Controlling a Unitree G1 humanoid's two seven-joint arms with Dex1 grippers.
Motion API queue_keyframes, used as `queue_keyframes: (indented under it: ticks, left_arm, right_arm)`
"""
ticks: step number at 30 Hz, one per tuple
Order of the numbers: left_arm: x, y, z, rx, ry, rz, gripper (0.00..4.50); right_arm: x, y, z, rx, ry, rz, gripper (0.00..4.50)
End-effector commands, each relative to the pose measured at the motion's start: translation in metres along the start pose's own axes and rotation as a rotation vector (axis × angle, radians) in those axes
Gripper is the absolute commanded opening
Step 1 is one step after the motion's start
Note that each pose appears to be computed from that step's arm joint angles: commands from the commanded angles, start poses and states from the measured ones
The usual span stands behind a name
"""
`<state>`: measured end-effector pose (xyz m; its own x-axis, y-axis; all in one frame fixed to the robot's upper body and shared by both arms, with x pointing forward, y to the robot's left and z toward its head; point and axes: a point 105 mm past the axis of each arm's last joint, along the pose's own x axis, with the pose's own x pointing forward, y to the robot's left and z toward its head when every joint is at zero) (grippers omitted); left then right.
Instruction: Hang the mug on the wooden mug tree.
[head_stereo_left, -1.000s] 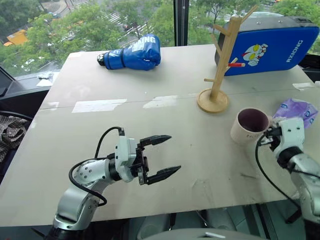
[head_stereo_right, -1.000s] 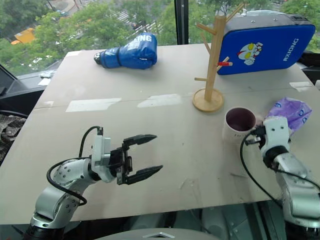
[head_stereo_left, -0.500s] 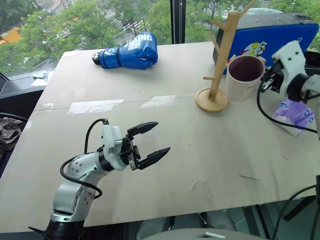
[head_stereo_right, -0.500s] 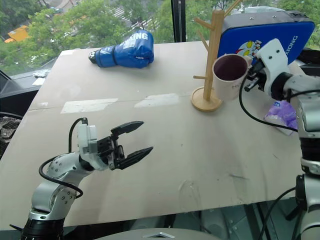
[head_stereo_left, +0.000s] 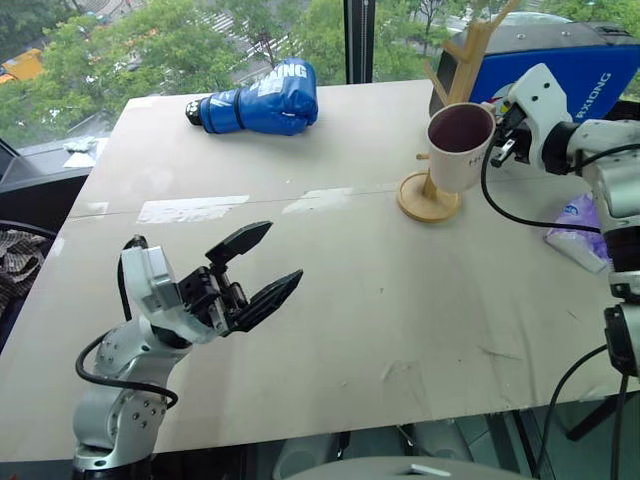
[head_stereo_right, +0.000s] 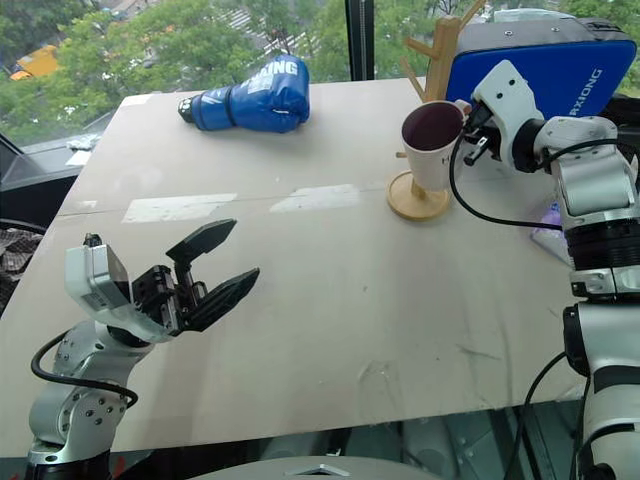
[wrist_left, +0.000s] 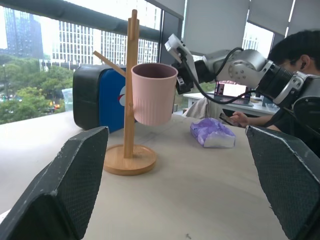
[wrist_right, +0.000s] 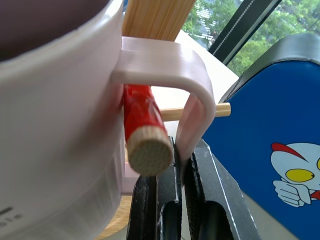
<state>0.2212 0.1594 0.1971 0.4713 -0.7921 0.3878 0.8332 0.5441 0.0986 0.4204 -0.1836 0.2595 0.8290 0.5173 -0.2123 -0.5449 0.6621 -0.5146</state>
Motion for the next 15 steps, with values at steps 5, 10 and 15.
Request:
queue_keyframes:
  ticks: [5,10,15]
  left_arm:
    - [0.025,-0.008,0.013,0.02,-0.051,-0.025,4.5]
    - [0.034,0.001,-0.001,-0.003,0.017,0.008,4.5]
    - [0.032,0.003,-0.028,-0.04,0.149,0.04,4.5]
  right_arm:
    - [-0.002,-0.015,-0.005,-0.009,-0.027,-0.064,1.33]
    - [-0.042,-0.001,-0.012,-0.029,-0.049,-0.014,3.4]
    - [-0.093,0.017,-0.028,0.047,-0.096,-0.042,3.4]
